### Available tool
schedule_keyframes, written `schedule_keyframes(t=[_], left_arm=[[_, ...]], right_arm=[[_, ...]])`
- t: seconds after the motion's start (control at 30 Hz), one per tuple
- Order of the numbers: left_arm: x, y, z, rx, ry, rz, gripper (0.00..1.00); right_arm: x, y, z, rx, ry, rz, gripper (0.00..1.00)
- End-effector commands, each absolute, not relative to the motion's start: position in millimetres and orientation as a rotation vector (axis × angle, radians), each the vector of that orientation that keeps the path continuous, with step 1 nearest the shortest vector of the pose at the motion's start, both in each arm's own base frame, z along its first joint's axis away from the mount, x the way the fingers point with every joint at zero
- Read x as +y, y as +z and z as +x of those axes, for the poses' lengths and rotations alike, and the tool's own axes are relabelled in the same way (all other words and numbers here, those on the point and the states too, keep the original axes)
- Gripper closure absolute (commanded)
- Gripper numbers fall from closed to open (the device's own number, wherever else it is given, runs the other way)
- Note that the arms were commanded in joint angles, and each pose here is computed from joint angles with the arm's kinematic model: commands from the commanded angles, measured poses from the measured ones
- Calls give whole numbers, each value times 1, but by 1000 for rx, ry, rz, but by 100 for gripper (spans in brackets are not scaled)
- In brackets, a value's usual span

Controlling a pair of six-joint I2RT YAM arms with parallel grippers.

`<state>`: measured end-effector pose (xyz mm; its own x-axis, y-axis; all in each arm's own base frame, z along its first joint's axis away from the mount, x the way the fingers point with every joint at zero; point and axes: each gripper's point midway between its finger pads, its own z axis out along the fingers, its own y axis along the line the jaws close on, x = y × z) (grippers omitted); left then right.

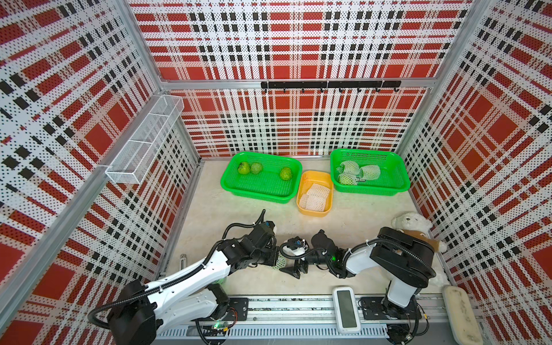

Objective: Sleeve custard apples in foam nets
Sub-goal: Put on the foam net on the custard apple, then pick up the custard apple from the center of the board.

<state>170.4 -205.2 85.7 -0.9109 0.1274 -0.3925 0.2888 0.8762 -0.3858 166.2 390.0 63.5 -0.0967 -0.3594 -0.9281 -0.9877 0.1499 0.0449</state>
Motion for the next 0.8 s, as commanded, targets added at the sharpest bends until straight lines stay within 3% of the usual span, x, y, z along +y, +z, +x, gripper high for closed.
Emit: schedule_keyframes(t=[0.0,0.4,0.53,0.7,0.77], left_arm=[[-203,74,166,2724,-620,337,100],[-208,75,164,2719,-647,361,100],[-208,76,164,2722,-646,360,100],[-210,82,165,2701,-662,364,100],[-213,85,165,2688,-684,373,93]], right_arm=[[403,74,166,1514,970,-1353,0],[412,43,170,1602,961,-1418,2],[413,37,172,1621,951,-1416,11],[411,35,170,1630,956,-1422,30],[410,37,168,1620,967,-1426,36]])
